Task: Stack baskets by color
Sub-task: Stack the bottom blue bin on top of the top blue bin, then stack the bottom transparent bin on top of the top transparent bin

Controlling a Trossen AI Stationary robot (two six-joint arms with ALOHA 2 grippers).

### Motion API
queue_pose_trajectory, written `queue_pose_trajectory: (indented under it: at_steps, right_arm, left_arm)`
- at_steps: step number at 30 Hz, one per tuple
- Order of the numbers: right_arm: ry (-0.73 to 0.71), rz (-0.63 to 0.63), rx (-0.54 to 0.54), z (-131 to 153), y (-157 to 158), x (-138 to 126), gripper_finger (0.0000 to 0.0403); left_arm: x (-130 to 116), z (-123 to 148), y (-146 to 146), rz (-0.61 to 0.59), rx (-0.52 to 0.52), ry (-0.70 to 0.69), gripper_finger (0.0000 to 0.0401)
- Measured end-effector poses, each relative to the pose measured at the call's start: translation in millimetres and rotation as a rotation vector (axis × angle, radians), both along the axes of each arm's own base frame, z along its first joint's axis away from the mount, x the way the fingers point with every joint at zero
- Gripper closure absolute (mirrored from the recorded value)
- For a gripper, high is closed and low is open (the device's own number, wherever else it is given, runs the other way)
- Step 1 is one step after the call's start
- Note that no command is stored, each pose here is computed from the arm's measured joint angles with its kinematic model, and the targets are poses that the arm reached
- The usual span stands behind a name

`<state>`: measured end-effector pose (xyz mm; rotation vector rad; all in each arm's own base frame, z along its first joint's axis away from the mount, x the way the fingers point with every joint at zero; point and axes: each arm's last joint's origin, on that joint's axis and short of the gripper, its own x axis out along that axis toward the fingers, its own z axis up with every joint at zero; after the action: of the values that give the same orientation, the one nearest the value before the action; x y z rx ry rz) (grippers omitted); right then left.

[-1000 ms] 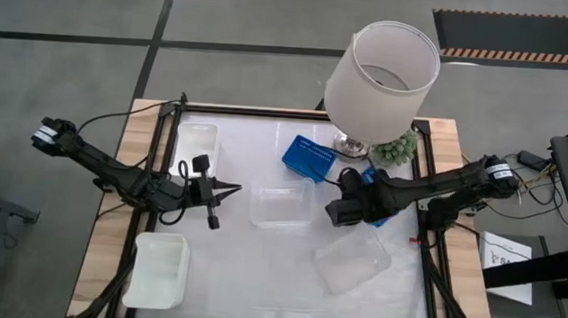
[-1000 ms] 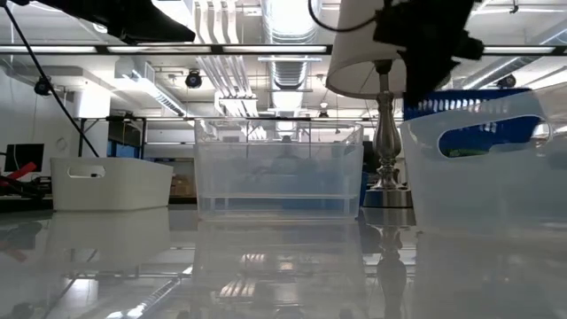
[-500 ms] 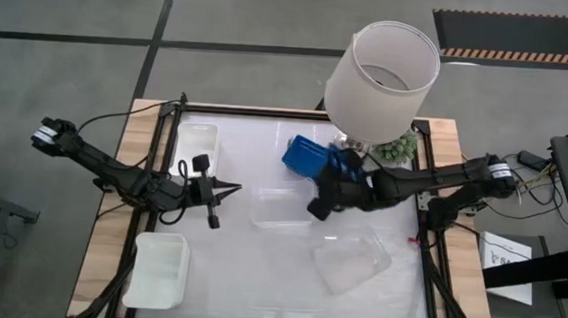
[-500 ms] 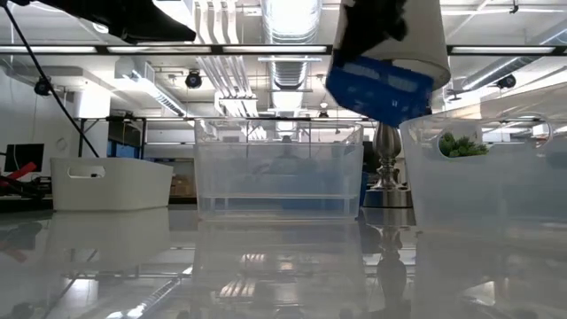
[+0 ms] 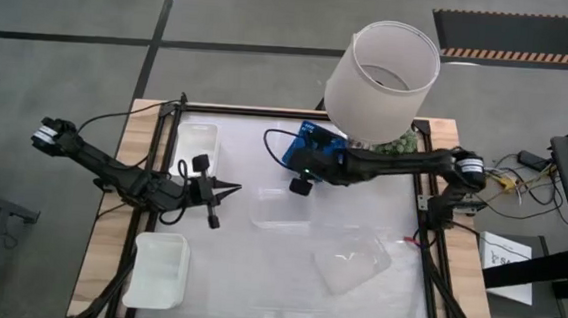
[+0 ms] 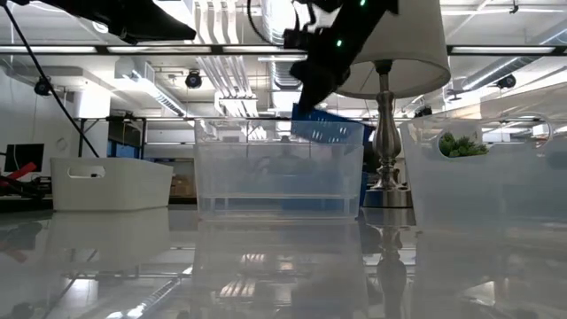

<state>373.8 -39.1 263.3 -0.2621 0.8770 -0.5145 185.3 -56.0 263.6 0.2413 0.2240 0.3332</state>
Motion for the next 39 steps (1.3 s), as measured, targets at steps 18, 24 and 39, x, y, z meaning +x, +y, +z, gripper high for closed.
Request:
queue_pose_trajectory:
  at_steps: [18,24,39]
  right_arm:
    - [-0.076,-0.086,0.214,-28,-46,17,0.0328]
    - [-0.085,-0.098,0.218,-25,-47,15,0.0306]
    - [-0.155,0.089,0.222,38,30,-21,0.0364]
  left_arm:
    - [0,0,0,0.0,0.0,0.0,0.0401]
    - [0,0,0,0.0,0.0,0.002,0.0401]
    - [0,-4,0,-0.003,0.008,0.019,0.0401]
